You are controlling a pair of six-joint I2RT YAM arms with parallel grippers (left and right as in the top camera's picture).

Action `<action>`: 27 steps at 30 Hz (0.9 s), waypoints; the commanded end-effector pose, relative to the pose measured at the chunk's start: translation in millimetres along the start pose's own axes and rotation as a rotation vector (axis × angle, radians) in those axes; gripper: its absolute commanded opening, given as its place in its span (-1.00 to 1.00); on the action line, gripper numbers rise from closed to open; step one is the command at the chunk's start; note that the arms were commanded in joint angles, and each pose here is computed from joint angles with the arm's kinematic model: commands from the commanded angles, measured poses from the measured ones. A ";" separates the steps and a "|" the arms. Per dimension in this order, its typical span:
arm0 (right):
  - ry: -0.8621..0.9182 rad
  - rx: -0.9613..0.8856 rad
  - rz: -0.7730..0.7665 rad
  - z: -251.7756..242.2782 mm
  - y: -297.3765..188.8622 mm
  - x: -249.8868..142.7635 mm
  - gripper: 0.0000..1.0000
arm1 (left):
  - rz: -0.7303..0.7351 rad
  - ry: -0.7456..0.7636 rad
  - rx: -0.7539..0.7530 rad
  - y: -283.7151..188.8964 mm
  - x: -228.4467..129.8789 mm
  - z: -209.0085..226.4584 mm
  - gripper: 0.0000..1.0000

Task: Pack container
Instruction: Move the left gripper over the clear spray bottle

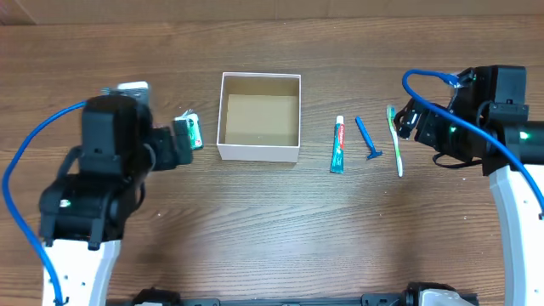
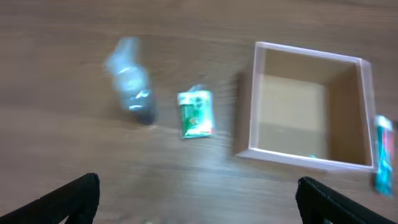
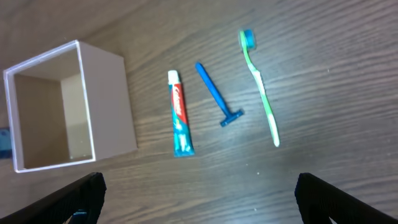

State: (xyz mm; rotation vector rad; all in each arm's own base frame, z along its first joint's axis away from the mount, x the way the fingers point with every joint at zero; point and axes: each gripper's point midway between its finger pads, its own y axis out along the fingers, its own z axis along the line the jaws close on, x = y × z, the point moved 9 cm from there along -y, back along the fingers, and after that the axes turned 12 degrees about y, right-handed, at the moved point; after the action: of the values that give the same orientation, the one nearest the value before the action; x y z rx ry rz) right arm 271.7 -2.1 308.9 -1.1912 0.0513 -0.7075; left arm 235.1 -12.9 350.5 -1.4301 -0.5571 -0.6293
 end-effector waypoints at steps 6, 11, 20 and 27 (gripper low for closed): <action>-0.019 -0.024 -0.007 -0.5 -3.7 1.8 1.00 | -0.011 -0.242 0.219 -0.1 10.5 82.8 1.00; -0.018 -0.025 -0.005 -0.7 -3.7 1.4 1.00 | 0.154 -0.240 0.144 54.5 9.4 97.0 1.00; -0.013 -0.024 -0.005 -0.6 -3.7 1.4 1.00 | 0.207 -0.079 -0.033 130.4 31.5 99.7 0.99; -0.014 -0.024 -0.005 -0.6 -3.7 1.4 1.00 | 0.251 0.023 -0.077 172.4 28.2 91.9 0.99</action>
State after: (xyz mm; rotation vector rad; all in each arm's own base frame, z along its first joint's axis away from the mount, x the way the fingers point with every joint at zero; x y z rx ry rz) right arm 269.6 -2.7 304.7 -1.2150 0.0719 -0.6829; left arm 363.9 89.1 256.8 -1.5227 -0.3937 -0.3886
